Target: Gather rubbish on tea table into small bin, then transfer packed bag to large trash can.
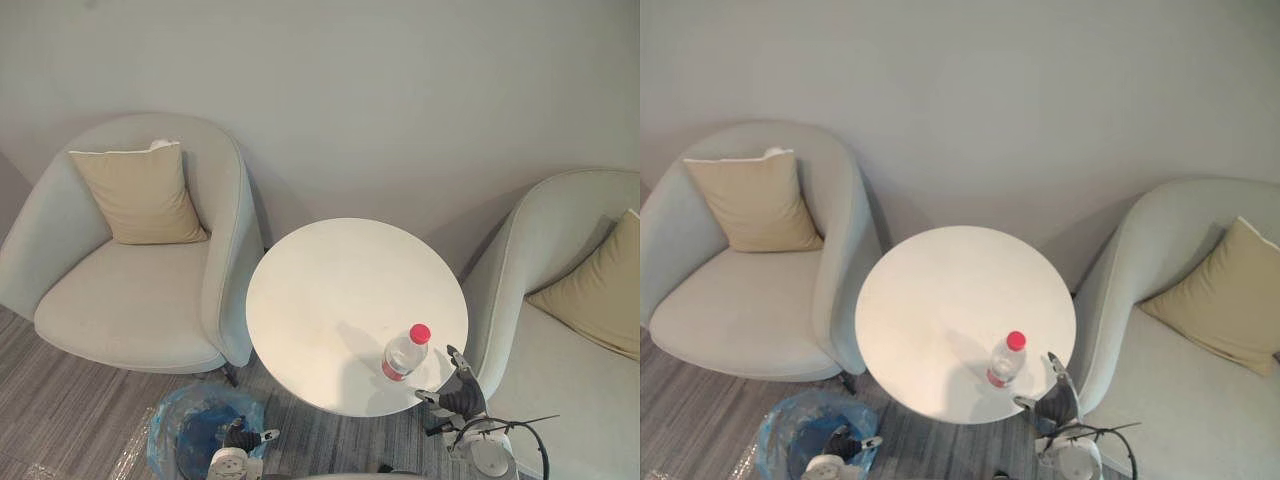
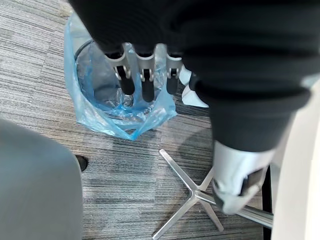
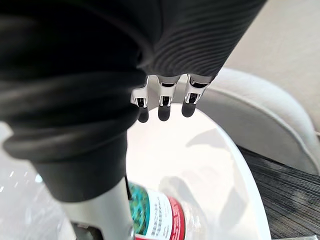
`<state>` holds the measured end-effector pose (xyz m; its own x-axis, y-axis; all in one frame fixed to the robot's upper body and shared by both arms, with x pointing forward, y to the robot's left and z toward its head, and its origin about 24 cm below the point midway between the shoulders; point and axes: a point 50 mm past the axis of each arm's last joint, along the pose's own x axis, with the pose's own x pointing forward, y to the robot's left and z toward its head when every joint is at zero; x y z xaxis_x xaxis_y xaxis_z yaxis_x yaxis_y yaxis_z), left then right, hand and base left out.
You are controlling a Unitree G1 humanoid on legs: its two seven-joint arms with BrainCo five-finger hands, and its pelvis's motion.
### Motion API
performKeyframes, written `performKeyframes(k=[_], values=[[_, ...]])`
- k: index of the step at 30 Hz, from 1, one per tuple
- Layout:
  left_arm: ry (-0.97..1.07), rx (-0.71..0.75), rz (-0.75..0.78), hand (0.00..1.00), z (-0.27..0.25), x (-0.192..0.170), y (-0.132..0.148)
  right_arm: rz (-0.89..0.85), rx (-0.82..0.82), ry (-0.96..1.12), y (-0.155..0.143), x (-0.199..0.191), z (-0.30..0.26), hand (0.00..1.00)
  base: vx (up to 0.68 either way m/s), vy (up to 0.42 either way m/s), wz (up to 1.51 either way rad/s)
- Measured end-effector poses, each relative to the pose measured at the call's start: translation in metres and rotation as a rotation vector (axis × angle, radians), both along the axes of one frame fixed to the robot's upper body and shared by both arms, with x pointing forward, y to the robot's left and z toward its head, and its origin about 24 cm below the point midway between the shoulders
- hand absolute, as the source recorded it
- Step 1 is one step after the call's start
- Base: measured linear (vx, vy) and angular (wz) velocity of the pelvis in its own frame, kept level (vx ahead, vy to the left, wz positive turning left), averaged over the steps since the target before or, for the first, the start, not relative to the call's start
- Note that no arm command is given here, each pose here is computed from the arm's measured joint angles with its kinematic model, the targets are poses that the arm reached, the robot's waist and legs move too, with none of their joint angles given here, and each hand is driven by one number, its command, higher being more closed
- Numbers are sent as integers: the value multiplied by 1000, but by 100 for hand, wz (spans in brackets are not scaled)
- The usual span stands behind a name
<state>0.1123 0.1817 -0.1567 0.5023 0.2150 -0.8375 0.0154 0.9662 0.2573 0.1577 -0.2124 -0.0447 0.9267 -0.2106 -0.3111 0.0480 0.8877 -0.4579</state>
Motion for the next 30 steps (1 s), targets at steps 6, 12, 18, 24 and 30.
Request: performKeyframes(k=[6, 12, 18, 24, 30], values=[[-11, -2, -38, 0, 1, 4, -5, 30, -11, -39, 0, 14, 7, 0, -10, -9, 8], [-19, -2, -39, 0, 2, 6, -5, 37, 20, -73, 6, 25, 12, 0, 18, -16, 11], [-22, 0, -43, 0, 2, 8, -4, 45, 53, -84, 12, 34, 11, 0, 16, -21, 11], [-28, 3, -62, 0, 3, 10, -6, 42, 97, -66, 17, 42, 6, 100, 0, -11, 8], [-43, 5, -84, 0, 5, 16, -8, 30, 102, -63, 18, 49, 5, 100, -9, -6, 7]])
